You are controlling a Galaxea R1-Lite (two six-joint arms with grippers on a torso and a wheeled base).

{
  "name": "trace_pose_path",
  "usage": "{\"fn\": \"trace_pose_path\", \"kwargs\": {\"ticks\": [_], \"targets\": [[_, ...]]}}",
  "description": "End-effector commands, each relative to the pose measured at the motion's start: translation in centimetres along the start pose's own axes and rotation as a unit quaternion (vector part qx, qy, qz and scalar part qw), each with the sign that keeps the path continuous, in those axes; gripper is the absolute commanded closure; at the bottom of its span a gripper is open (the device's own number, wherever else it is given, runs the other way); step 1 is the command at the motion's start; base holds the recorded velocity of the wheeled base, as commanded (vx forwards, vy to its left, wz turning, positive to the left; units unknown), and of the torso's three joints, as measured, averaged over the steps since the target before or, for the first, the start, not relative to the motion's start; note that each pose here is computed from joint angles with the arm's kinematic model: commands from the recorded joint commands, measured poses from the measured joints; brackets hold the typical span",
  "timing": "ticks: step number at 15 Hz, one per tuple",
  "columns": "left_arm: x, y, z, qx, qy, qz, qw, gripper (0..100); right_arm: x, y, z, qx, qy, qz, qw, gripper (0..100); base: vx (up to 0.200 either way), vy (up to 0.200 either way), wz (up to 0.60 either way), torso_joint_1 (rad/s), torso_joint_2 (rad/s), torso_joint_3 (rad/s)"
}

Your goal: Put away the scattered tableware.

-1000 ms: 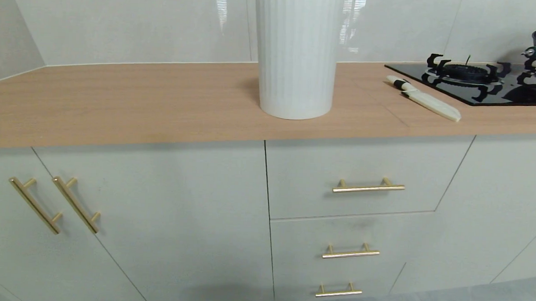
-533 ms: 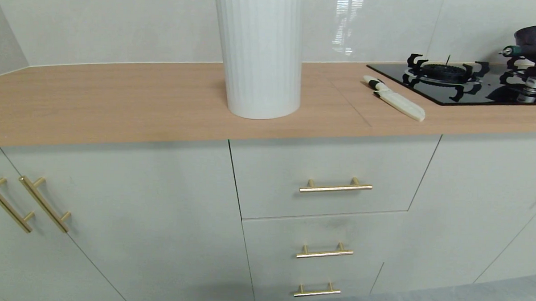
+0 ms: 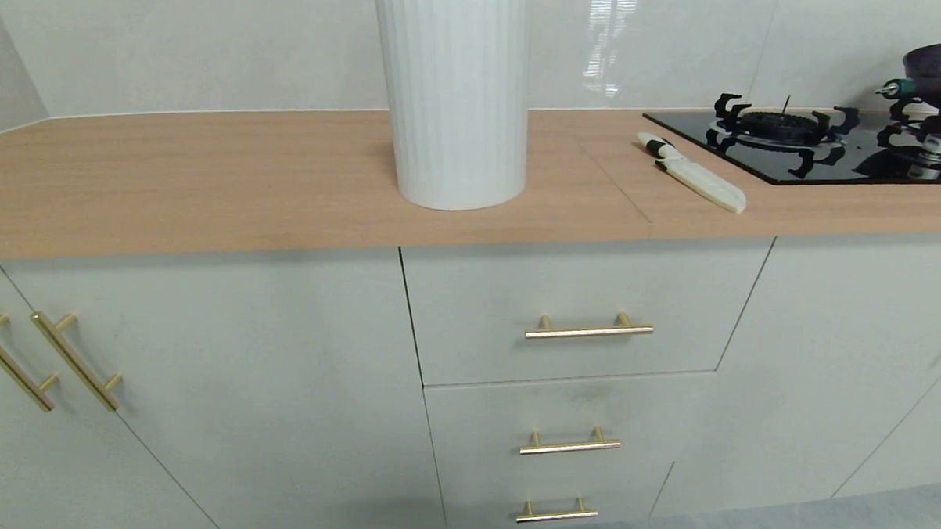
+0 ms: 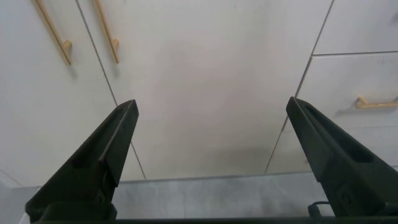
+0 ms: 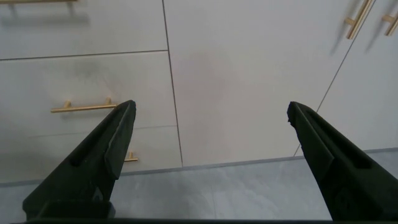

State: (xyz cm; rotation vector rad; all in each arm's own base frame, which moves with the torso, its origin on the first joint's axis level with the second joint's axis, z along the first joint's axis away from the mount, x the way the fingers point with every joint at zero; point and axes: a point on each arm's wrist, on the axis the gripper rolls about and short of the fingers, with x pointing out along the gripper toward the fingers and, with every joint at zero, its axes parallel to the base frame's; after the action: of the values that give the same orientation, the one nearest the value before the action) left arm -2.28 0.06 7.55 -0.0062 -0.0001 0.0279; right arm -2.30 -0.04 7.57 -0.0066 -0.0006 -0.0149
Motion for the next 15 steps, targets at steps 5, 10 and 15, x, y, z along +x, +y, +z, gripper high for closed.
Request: {"fn": "trace_pose_path", "kwargs": {"ticks": [5,10,15], "targets": [[0.00,0.00,0.00,0.000,0.000,0.001,1.0000,0,0.01,0.00,0.01,0.000,0.000,0.001,1.000,0,0.000,0.000,0.24,-0.001,0.00,0.001],[0.00,0.00,0.00,0.000,0.000,0.001,1.0000,0,0.01,0.00,0.01,0.000,0.000,0.001,1.000,0,0.000,0.000,0.00,0.000,0.00,0.000],[0.00,0.00,0.00,0.000,0.000,0.001,1.0000,0,0.01,0.00,-0.01,0.000,0.001,0.001,1.000,0,0.000,0.000,0.00,0.000,0.00,0.000]]}}
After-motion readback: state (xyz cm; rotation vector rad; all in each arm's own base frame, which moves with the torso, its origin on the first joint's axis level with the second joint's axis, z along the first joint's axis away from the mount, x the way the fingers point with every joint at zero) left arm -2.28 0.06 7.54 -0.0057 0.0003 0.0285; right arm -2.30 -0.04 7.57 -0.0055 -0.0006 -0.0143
